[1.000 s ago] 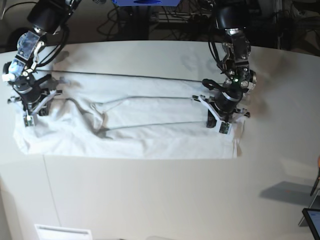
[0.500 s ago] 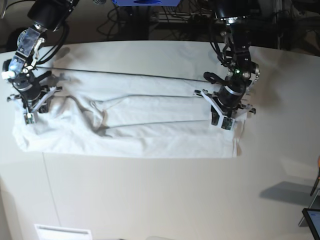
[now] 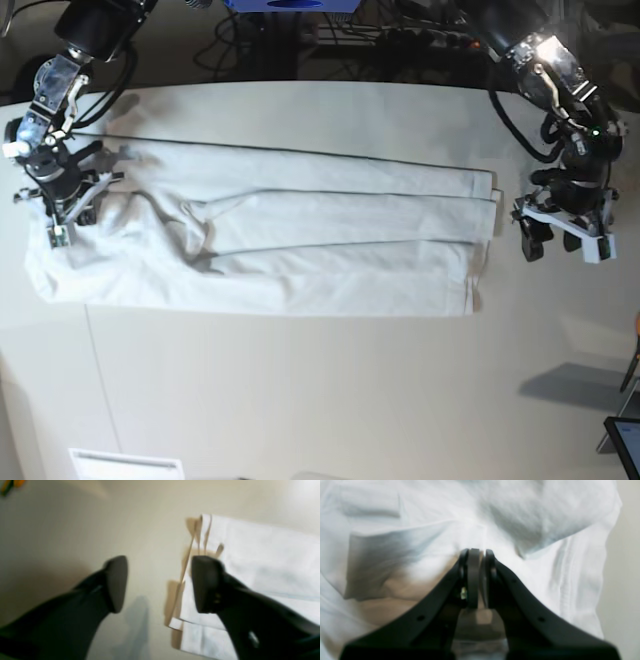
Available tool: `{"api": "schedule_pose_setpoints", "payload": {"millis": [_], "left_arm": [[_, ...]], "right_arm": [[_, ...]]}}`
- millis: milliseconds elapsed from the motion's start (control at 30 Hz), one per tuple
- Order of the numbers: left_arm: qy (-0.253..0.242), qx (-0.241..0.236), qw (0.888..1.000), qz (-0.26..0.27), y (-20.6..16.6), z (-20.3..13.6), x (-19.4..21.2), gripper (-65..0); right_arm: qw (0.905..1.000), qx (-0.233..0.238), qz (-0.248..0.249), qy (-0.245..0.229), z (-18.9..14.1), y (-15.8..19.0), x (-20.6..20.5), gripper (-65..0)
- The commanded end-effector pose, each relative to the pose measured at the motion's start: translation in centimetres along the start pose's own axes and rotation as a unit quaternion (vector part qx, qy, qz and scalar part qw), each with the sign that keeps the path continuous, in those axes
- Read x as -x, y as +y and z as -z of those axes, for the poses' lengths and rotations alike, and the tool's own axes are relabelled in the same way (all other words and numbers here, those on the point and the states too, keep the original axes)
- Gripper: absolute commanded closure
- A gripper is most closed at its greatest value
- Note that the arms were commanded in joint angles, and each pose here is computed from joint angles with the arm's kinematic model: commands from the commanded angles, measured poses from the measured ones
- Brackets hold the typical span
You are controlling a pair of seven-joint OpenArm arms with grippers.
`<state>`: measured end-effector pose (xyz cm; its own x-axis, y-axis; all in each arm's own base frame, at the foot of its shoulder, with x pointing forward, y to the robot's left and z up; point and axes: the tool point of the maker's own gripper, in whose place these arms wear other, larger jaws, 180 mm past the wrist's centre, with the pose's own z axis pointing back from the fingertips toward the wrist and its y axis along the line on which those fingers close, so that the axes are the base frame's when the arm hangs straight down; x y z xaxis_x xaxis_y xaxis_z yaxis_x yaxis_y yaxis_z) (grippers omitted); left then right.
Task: Fold the T-shirt properly
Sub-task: 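Grasp the strip end near the left gripper with the left gripper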
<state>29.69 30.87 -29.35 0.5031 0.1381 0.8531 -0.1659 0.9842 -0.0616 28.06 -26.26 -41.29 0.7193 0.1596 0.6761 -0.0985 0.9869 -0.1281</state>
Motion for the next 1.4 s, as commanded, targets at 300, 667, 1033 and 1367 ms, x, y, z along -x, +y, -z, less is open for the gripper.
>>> {"api": "schedule_pose_setpoints", "payload": {"millis": [300,667,1033,1367], "left_arm": [[0.013,0.156,0.982,-0.103,0.3,2.3,2.6,-65.0],[0.047,0.181,0.974,-0.129,-0.3,3.4,6.2,-65.0],[0.054,0.244,0.96,-0.128,-5.8,5.8,6.7,-64.8],[0.069,0.239,0.956,-0.154,-6.6,6.7,8.0,-64.8]], "right_arm": [[0.9995,0.011,-0.014,0.025,-0.3,-0.7,0.8,-4.5],[0.9995,0.011,-0.014,0.028,-0.2,-0.6,1.0,-4.6],[0.9994,0.01,-0.014,0.029,-0.2,-0.6,1.1,-4.6],[0.9993,0.01,-0.015,0.034,-0.4,-0.6,1.5,-4.6]]}}
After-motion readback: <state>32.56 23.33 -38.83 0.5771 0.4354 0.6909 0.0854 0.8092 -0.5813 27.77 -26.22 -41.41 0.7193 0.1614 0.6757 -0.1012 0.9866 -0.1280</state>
